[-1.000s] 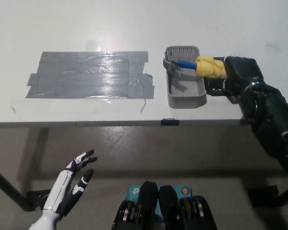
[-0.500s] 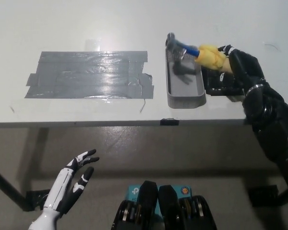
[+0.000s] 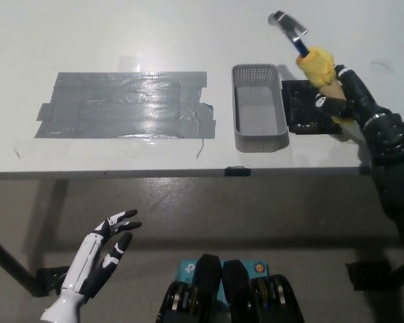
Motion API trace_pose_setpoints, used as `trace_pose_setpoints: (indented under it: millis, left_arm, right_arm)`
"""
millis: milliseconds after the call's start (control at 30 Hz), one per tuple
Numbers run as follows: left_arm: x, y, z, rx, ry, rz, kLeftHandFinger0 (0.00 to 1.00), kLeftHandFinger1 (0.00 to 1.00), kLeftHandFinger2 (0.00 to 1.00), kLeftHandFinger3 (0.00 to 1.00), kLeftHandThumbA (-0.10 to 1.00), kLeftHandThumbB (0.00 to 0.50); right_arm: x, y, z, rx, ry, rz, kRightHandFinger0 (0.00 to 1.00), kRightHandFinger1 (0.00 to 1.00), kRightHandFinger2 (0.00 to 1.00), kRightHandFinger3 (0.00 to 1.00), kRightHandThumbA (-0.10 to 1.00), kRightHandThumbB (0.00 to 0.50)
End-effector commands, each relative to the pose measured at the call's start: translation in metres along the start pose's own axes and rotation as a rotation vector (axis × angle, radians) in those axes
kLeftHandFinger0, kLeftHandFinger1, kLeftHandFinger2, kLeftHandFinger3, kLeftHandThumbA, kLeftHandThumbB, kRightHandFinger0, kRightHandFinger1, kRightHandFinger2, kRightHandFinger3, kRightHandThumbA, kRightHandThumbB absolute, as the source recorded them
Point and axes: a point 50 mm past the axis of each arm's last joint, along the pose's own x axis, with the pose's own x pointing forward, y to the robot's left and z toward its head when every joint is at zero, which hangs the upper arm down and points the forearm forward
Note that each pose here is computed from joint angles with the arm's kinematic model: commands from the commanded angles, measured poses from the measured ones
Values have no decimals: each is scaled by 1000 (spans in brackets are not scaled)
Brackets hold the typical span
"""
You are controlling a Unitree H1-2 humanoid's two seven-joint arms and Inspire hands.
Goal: The robot picks the hammer with right hand and hits the black area on the desk and places it back.
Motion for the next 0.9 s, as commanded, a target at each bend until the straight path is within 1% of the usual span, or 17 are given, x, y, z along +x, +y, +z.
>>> trace_pose_setpoints:
  millis: [0, 67, 100, 133, 167, 200, 300, 333, 367, 433, 533, 567, 600, 633, 700, 800, 867]
  left_arm:
    - [8, 6, 8, 27, -69, -27, 910, 774, 708, 826, 925, 75]
    - [8, 5, 8, 34, -81, -30, 892, 756, 695, 823, 920, 62]
    - [8, 5, 7, 35, -82, -31, 888, 752, 692, 822, 918, 62]
    - [8, 4, 7, 42, -84, -40, 867, 738, 688, 826, 912, 65]
    - [8, 4, 7, 42, -83, -41, 864, 736, 687, 826, 912, 68]
    - [8, 3, 7, 42, -81, -41, 863, 736, 687, 826, 911, 70]
    - [7, 3, 7, 41, -75, -40, 851, 726, 678, 821, 910, 84]
    - [8, 3, 7, 41, -75, -41, 848, 721, 674, 816, 915, 88]
    - [8, 3, 7, 44, -73, -42, 846, 718, 674, 815, 920, 93]
    - [8, 4, 7, 46, -77, -45, 803, 702, 675, 818, 922, 83]
    - [7, 7, 8, 55, -87, -35, 759, 677, 663, 813, 901, 71]
    - [7, 8, 8, 56, -83, -34, 756, 675, 662, 813, 900, 74]
    - [5, 8, 8, 58, -84, -29, 743, 664, 656, 810, 902, 73]
    - [5, 9, 8, 58, -82, -27, 742, 663, 655, 810, 903, 73]
    - [4, 11, 7, 61, -84, -22, 736, 660, 653, 811, 904, 61]
    - [3, 13, 7, 62, -92, -19, 700, 641, 644, 808, 885, 42]
    - [4, 14, 7, 61, -97, -17, 682, 630, 640, 803, 876, 37]
  right_arm:
    - [1, -61, 106, 107, -194, 60, 64, 504, 851, 845, -100, 150]
    - [-4, -71, 111, 107, -193, 61, 13, 403, 723, 657, -100, 152]
    - [-4, -71, 111, 109, -192, 63, 1, 349, 670, 522, -100, 154]
    - [-8, -84, 113, 62, -204, 65, 0, 345, 683, 396, -100, 145]
    - [-8, -87, 113, 64, -203, 68, 0, 379, 730, 388, -100, 131]
    - [-9, -90, 112, 70, -201, 72, 10, 422, 783, 455, -100, 122]
    - [-12, -112, 109, 100, -171, 92, 13, 441, 798, 687, -100, 118]
    - [-13, -118, 108, 89, -162, 101, 13, 447, 801, 729, -100, 122]
    - [-15, -122, 110, 67, -157, 103, 45, 479, 817, 717, -100, 133]
    - [-20, -129, 109, 5, -148, 98, 149, 588, 869, 765, -100, 146]
    - [-23, -136, 106, -111, -136, 111, 207, 609, 871, 653, -100, 129]
    - [-25, -137, 106, -111, -122, 117, 214, 655, 919, 735, -100, 130]
    - [-27, -137, 103, -138, -98, 114, 251, 699, 958, 876, -100, 128]
    - [-28, -138, 100, -165, -95, 115, 266, 710, 970, 972, -100, 129]
    - [-30, -139, 94, -192, -81, 130, 234, 683, 952, 1000, -100, 100]
    - [-34, -141, 82, -202, -63, 159, 177, 645, 935, 1000, -100, 102]
    - [-36, -141, 72, -235, -22, 148, 180, 649, 926, 1000, -100, 103]
